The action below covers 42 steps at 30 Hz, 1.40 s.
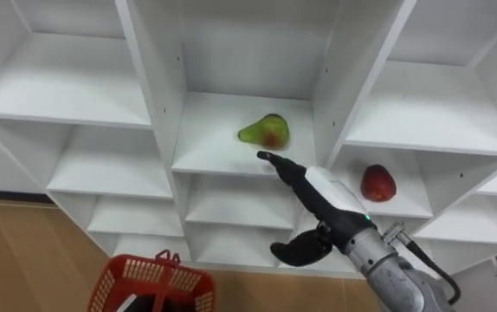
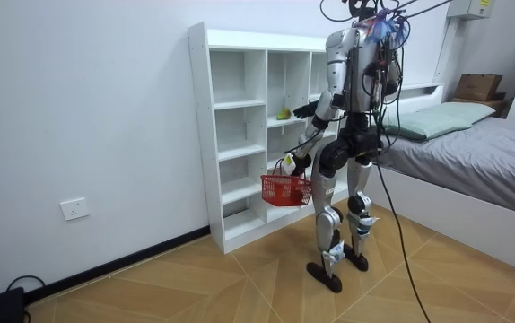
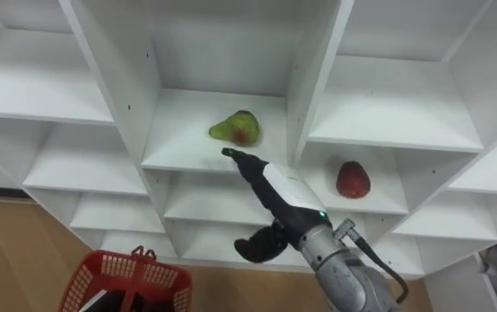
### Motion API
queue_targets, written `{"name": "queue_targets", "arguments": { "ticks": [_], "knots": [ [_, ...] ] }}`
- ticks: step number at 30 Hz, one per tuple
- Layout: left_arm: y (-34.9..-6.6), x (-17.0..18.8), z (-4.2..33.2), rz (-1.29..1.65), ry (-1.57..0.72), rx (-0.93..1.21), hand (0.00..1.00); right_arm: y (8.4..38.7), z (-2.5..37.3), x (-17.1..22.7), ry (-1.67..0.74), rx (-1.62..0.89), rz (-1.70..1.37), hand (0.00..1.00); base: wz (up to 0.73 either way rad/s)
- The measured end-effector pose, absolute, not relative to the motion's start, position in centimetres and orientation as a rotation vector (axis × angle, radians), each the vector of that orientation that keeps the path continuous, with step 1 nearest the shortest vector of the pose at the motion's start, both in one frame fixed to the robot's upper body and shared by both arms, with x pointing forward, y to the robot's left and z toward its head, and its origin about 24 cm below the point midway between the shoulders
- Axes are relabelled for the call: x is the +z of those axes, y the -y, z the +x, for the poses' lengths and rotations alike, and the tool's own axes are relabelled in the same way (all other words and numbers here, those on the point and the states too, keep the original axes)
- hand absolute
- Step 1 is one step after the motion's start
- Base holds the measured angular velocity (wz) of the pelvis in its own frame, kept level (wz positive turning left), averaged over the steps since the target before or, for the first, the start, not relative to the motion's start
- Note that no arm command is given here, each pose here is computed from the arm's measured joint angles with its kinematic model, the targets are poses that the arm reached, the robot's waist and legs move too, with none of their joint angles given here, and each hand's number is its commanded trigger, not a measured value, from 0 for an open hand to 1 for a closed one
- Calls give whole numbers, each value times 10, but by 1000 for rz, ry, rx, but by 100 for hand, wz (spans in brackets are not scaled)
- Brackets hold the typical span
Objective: Collect fruits from the closet
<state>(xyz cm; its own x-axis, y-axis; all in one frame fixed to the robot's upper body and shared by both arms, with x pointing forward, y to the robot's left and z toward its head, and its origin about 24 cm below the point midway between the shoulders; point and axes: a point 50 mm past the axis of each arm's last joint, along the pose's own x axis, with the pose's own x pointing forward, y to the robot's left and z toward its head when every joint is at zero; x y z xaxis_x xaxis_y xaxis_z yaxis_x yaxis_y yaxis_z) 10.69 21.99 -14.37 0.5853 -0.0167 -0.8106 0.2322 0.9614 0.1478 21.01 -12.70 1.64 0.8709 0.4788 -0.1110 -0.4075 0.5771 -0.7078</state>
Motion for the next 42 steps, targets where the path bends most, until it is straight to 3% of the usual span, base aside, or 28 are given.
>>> {"name": "queue_targets", "arguments": {
  "ticks": [29,42],
  "knots": [
    [-217,-141,115,240,-913,-123,100,105,227,91,449,477,-813,0,0],
    [-214,-136,126,261,-868,-148,100,107,230,95,471,471,-837,0,5]
  ]
}}
